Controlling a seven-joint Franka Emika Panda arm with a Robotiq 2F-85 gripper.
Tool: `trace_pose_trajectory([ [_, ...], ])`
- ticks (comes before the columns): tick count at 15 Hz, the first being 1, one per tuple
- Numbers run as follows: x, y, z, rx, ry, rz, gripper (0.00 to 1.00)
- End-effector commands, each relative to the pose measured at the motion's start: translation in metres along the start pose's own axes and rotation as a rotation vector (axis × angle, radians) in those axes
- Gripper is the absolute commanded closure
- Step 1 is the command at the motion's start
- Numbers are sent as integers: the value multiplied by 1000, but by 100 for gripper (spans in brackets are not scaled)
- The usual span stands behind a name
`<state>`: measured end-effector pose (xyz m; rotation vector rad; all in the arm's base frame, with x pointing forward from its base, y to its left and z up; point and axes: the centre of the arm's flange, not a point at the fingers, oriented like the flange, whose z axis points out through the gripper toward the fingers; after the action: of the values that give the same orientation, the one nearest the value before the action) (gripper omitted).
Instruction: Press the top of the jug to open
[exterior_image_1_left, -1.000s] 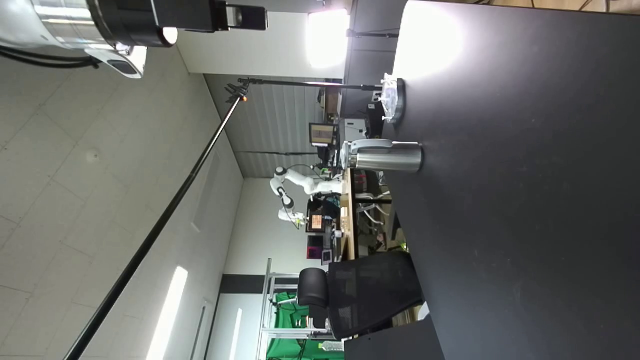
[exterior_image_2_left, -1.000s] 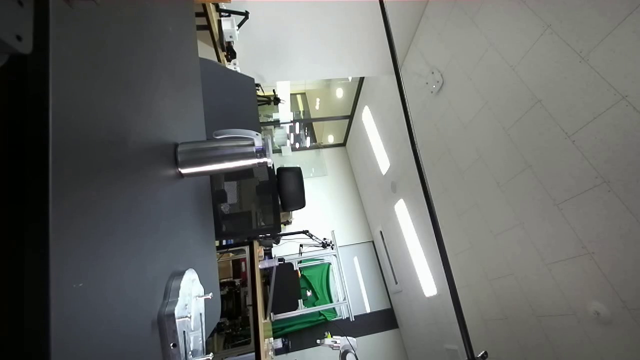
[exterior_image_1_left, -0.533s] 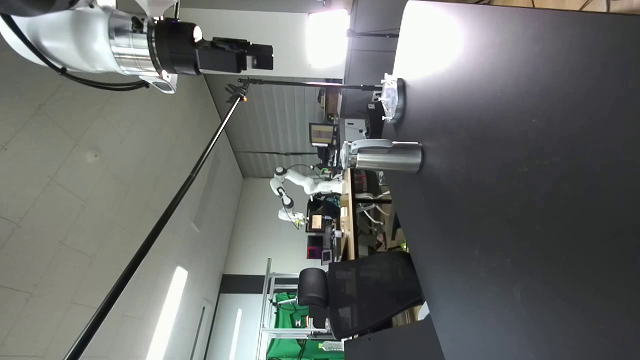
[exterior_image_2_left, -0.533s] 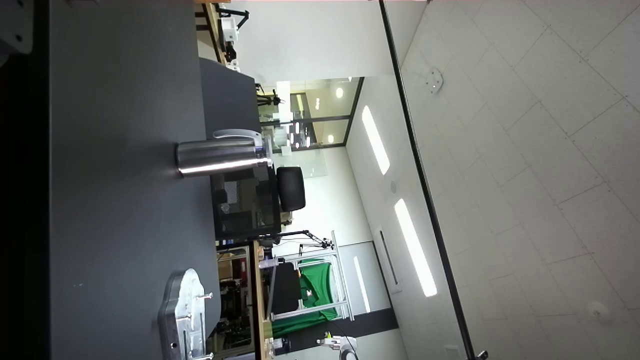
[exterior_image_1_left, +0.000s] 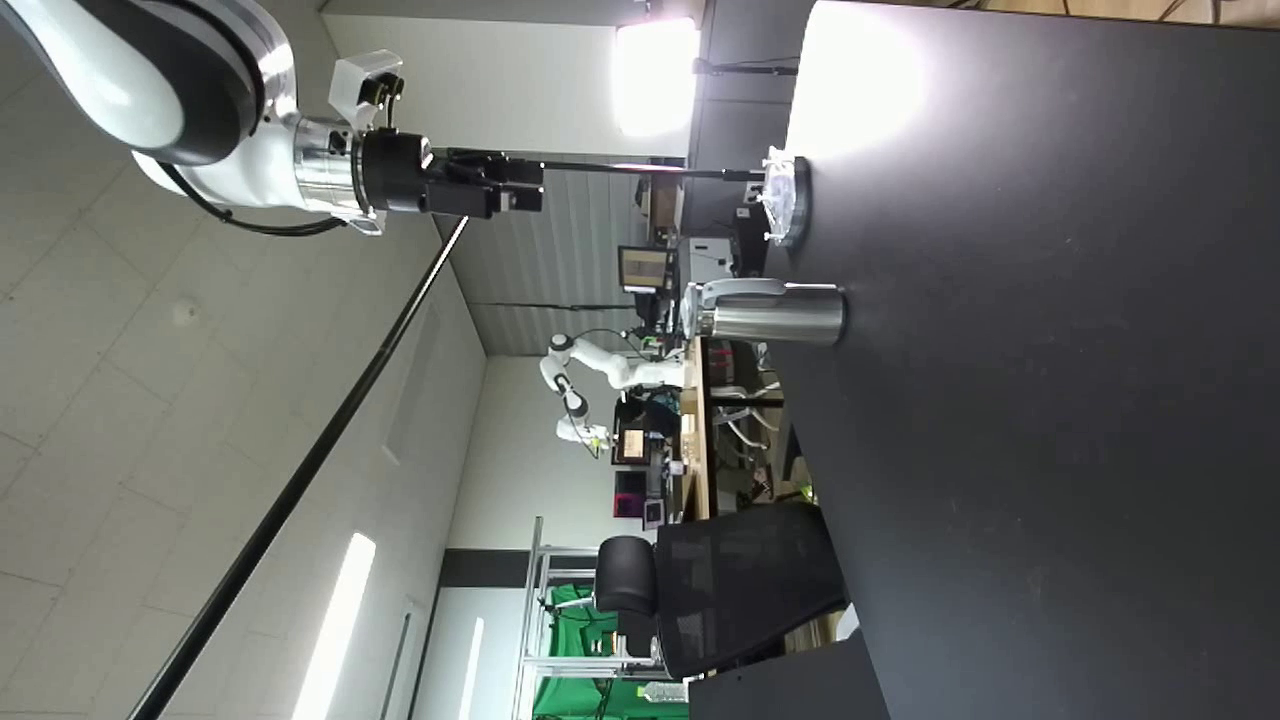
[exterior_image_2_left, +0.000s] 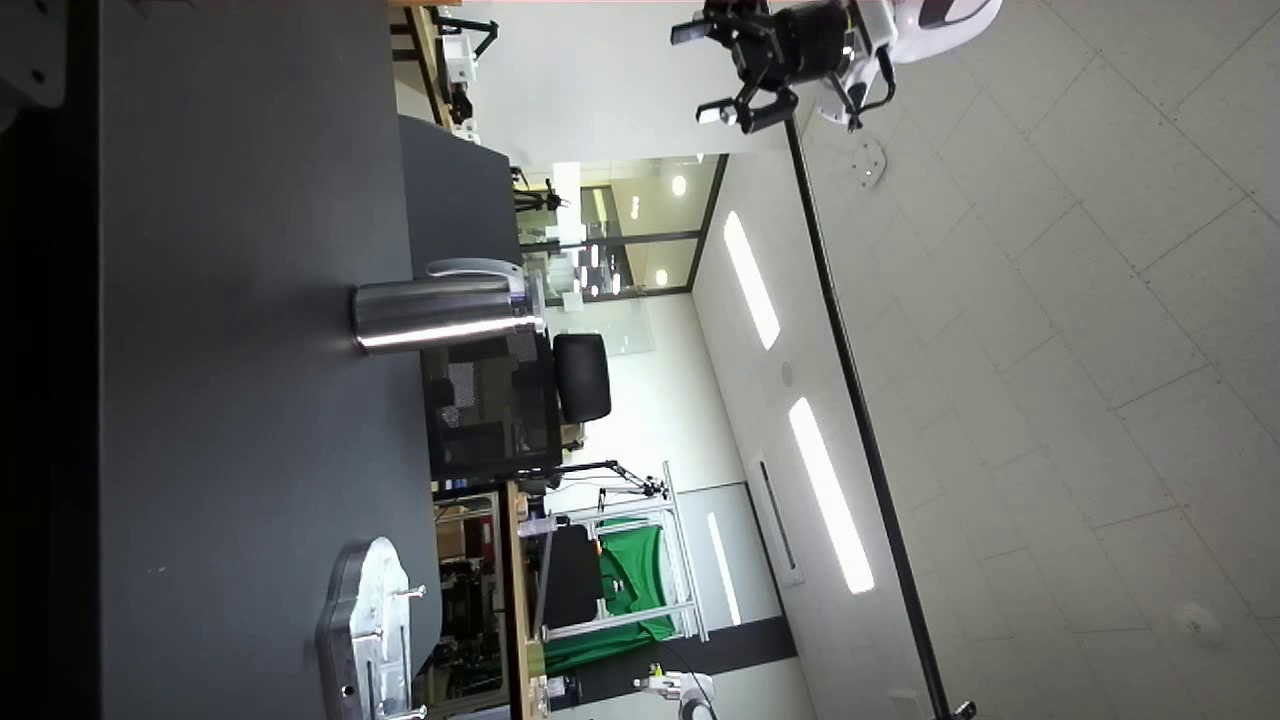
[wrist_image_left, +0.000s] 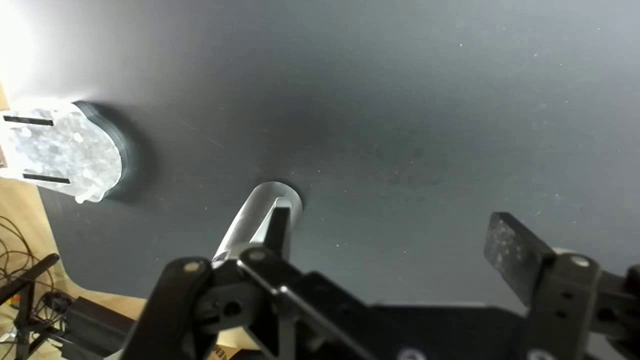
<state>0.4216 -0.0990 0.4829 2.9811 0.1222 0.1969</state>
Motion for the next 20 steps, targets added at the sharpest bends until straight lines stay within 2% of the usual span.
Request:
trace_pose_trajectory([
  [1,56,48,-8,23,-19,-28,0],
  [6,98,103,-13,30,-36,10,0],
  [9,113,124,-18,67,-72,48,0],
  [10,88,105,-6,44,-45,31,0],
  [13,99,115,-7,57,-63,41,0],
  [20,100,115,-6,57,-65,40,0],
])
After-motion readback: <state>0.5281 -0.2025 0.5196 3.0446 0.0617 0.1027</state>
